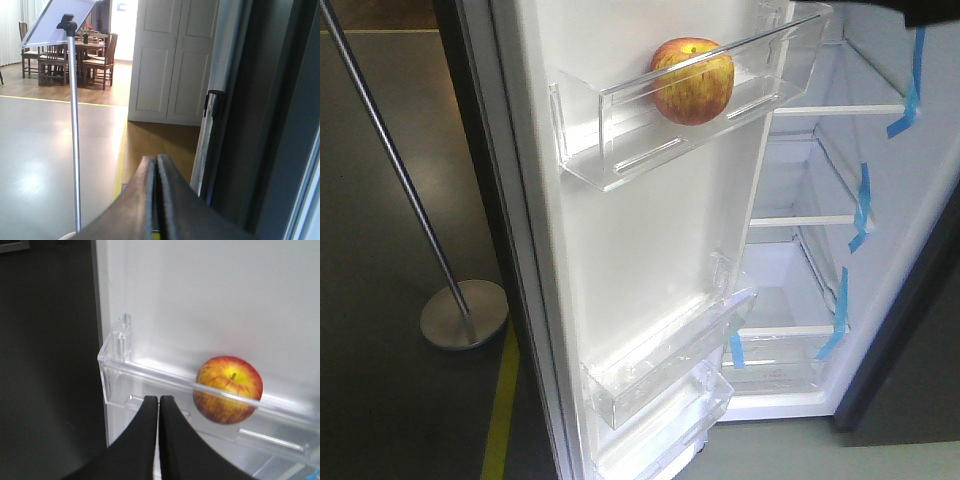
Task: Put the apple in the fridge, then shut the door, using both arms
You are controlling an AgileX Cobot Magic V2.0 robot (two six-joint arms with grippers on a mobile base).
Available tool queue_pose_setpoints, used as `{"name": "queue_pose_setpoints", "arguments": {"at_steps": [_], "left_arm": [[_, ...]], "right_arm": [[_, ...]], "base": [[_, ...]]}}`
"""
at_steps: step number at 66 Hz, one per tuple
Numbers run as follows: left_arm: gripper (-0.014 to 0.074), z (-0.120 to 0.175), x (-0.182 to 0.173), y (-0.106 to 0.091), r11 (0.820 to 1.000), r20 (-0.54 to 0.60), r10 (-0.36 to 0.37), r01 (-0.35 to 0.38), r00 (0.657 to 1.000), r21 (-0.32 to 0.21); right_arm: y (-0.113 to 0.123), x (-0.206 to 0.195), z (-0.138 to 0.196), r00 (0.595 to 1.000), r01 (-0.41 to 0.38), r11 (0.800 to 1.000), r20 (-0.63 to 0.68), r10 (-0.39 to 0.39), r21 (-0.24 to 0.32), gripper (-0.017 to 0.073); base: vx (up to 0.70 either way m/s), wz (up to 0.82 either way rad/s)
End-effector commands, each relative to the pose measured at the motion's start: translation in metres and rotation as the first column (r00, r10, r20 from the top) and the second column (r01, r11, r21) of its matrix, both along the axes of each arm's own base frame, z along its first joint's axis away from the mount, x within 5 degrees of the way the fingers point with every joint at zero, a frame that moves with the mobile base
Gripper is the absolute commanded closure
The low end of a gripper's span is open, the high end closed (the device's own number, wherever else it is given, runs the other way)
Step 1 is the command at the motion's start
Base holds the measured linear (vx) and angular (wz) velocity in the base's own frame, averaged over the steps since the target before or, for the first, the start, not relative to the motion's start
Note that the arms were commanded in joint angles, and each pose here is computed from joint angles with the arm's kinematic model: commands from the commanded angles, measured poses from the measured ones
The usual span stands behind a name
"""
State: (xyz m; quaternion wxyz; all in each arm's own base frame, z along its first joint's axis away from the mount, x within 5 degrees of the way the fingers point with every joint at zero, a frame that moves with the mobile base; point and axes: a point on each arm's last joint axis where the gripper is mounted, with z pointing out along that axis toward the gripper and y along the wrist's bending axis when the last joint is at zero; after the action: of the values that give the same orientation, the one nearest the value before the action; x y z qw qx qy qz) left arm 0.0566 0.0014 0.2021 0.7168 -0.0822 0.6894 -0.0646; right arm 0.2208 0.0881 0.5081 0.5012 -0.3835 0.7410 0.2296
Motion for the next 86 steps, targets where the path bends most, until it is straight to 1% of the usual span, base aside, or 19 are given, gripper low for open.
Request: {"name": "queue_pose_setpoints", "arguments": {"at_steps": [1, 14, 17, 20, 26, 30, 32, 43, 47, 49, 51, 57, 59, 60, 62, 67, 76, 80, 86], "left_arm": [[0.0601, 0.014, -0.003, 0.001, 1.000, 0.106, 0.009, -0.008, 0.994, -0.014], [0.0601, 0.014, -0.003, 0.001, 1.000, 0.108, 0.009, -0.006, 0.994, -0.027], [0.0601, 0.014, -0.003, 0.001, 0.998, 0.108, 0.008, -0.002, 0.994, -0.058], [0.0601, 0.014, -0.003, 0.001, 0.994, 0.110, 0.007, 0.006, 0.994, -0.113], [0.0601, 0.014, -0.003, 0.001, 0.970, 0.114, 0.005, 0.023, 0.993, -0.241], [0.0601, 0.014, -0.003, 0.001, 0.943, 0.119, 0.005, 0.036, 0.993, -0.331], [0.0601, 0.014, -0.003, 0.001, 0.933, 0.120, 0.004, 0.039, 0.993, -0.358], [0.0601, 0.017, -0.004, 0.003, 0.901, 0.157, 0.017, 0.053, 0.987, -0.431], [0.0601, 0.020, -0.004, 0.003, 0.882, 0.172, 0.021, 0.063, 0.985, -0.466], [0.0601, 0.022, -0.005, 0.004, 0.866, 0.186, 0.028, 0.069, 0.982, -0.495], [0.0601, 0.024, -0.005, 0.005, 0.837, 0.206, 0.040, 0.080, 0.978, -0.541], [0.0601, 0.028, -0.006, 0.008, 0.703, 0.244, 0.064, 0.130, 0.968, -0.699], [0.0601, 0.033, -0.007, 0.008, 0.673, 0.256, 0.065, 0.147, 0.965, -0.725], [0.0599, 0.034, -0.008, 0.008, 0.667, 0.258, 0.065, 0.150, 0.964, -0.730], [0.0598, 0.039, -0.009, 0.007, 0.663, 0.269, 0.061, 0.162, 0.961, -0.731], [0.0596, 0.057, -0.014, 0.006, 0.676, 0.306, 0.045, 0.196, 0.951, -0.710], [0.0569, 0.092, -0.025, 0.003, 0.730, 0.378, 0.019, 0.245, 0.926, -0.638], [0.0548, 0.106, -0.027, 0.002, 0.745, 0.387, 0.008, 0.252, 0.922, -0.618], [0.0510, 0.124, -0.025, 0.000, 0.750, 0.372, -0.009, 0.252, 0.928, -0.612]], "right_arm": [[-0.006, -0.030, 0.007, 0.993, 0.061, 0.995, 0.098, -0.068, 0.080, 0.0564], [-0.019, -0.070, -0.024, 0.972, 0.174, 0.977, 0.136, -0.190, 0.122, 0.0564], [-0.023, -0.083, -0.032, 0.962, 0.203, 0.969, 0.158, -0.224, 0.139, 0.0564], [-0.026, -0.089, -0.042, 0.954, 0.232, 0.961, 0.157, -0.255, 0.153, 0.0564], [-0.032, -0.111, -0.065, 0.943, 0.270, 0.946, 0.151, -0.298, 0.179, 0.0564], [-0.034, -0.122, -0.081, 0.940, 0.284, 0.942, 0.144, -0.310, 0.177, 0.0564], [-0.035, -0.127, -0.088, 0.939, 0.291, 0.940, 0.137, -0.317, 0.178, 0.0564], [-0.041, -0.152, -0.123, 0.930, 0.338, 0.921, 0.081, -0.358, 0.194, 0.0564], [-0.043, -0.160, -0.130, 0.924, 0.353, 0.913, 0.080, -0.375, 0.203, 0.0564], [-0.045, -0.163, -0.133, 0.920, 0.362, 0.909, 0.080, -0.384, 0.207, 0.0564], [-0.046, -0.165, -0.134, 0.915, 0.369, 0.905, 0.088, -0.394, 0.211, 0.0564], [-0.049, -0.173, -0.134, 0.904, 0.380, 0.898, 0.116, -0.411, 0.222, 0.0564], [-0.049, -0.175, -0.133, 0.899, 0.384, 0.896, 0.129, -0.418, 0.224, 0.0564], [-0.050, -0.176, -0.133, 0.898, 0.384, 0.895, 0.133, -0.419, 0.225, 0.0564], [-0.050, -0.177, -0.133, 0.895, 0.387, 0.893, 0.139, -0.423, 0.229, 0.0564], [-0.050, -0.177, -0.132, 0.893, 0.390, 0.890, 0.137, -0.428, 0.235, 0.0564], [-0.051, -0.176, -0.131, 0.891, 0.396, 0.882, 0.125, -0.436, 0.254, 0.0564], [-0.050, -0.176, -0.131, 0.891, 0.394, 0.880, 0.125, -0.437, 0.263, 0.0564], [-0.050, -0.176, -0.129, 0.891, 0.391, 0.875, 0.123, -0.438, 0.285, 0.0563]], "base": [[0.00, 0.00], [0.00, 0.00], [0.00, 0.00], [0.00, 0.00], [0.00, 0.00], [0.00, 0.00], [0.00, 0.00], [0.00, 0.00], [0.00, 0.00], [0.00, 0.00], [0.00, 0.00], [0.00, 0.00], [0.00, 0.00], [0.00, 0.00], [0.00, 0.00], [0.00, 0.00], [0.00, 0.00], [0.00, 0.00], [0.00, 0.00]]}}
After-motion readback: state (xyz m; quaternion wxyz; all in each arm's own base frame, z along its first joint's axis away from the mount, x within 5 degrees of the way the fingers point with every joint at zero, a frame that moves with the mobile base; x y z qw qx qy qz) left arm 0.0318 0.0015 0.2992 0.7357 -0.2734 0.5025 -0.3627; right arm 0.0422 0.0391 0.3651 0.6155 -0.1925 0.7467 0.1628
